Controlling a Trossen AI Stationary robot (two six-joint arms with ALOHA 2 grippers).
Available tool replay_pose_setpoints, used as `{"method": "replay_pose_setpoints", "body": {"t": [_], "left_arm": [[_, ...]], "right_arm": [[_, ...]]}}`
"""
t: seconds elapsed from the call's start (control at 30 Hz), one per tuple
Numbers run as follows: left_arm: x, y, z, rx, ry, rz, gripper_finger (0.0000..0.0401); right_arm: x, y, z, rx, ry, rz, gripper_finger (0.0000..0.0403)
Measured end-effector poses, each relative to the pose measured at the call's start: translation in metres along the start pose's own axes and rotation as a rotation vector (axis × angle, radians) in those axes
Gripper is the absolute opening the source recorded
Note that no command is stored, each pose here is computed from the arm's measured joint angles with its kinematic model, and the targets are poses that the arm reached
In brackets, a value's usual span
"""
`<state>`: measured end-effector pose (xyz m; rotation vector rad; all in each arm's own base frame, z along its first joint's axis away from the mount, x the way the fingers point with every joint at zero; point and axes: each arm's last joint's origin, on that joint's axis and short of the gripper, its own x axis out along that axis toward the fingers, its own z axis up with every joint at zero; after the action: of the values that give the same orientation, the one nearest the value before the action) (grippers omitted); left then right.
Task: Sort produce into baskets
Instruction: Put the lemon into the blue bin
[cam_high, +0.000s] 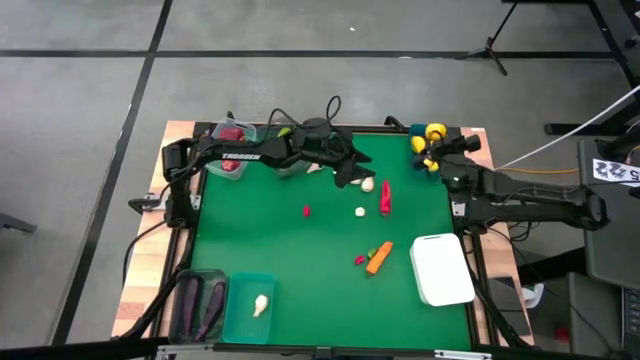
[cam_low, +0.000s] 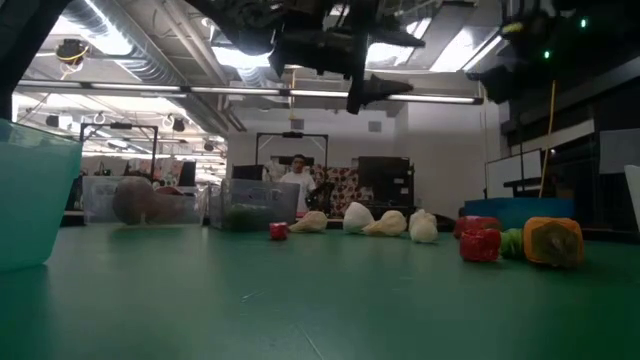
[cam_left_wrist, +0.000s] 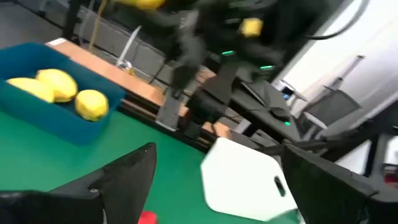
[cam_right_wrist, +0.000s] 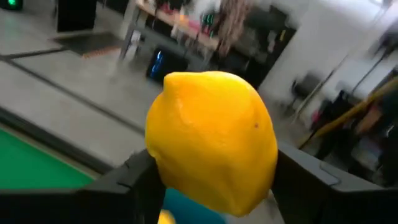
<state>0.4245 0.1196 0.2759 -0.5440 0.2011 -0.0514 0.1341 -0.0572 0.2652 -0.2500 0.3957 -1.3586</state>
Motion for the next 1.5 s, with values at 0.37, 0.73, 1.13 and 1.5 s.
{"method": "replay_pose_setpoints", "body": {"t": [0.37, 0.73, 1.13, 1.5], "left_arm": [[-0.048, -0.047, 0.036, 0.124, -0.029, -0.016, 0.0336], [-0.114, -0.108, 0.051, 0.343, -0.042, 0.217, 0.0336], [-0.143, -0.157, 0.016, 0.452, 0.117, 0.467, 0.0336], [-0.129, -0.153, -0.038, 0.511, 0.183, 0.613, 0.0336]], "right_arm": [[0.033, -0.012, -0.037, 0.284, 0.320, -0.031, 0.0243], [0.062, -0.004, -0.054, 0.353, 0.531, 0.040, 0.0244], [0.085, 0.023, -0.077, 0.242, 0.708, 0.086, 0.0244], [0.088, 0.027, -0.081, 0.213, 0.726, 0.096, 0.0244]]}}
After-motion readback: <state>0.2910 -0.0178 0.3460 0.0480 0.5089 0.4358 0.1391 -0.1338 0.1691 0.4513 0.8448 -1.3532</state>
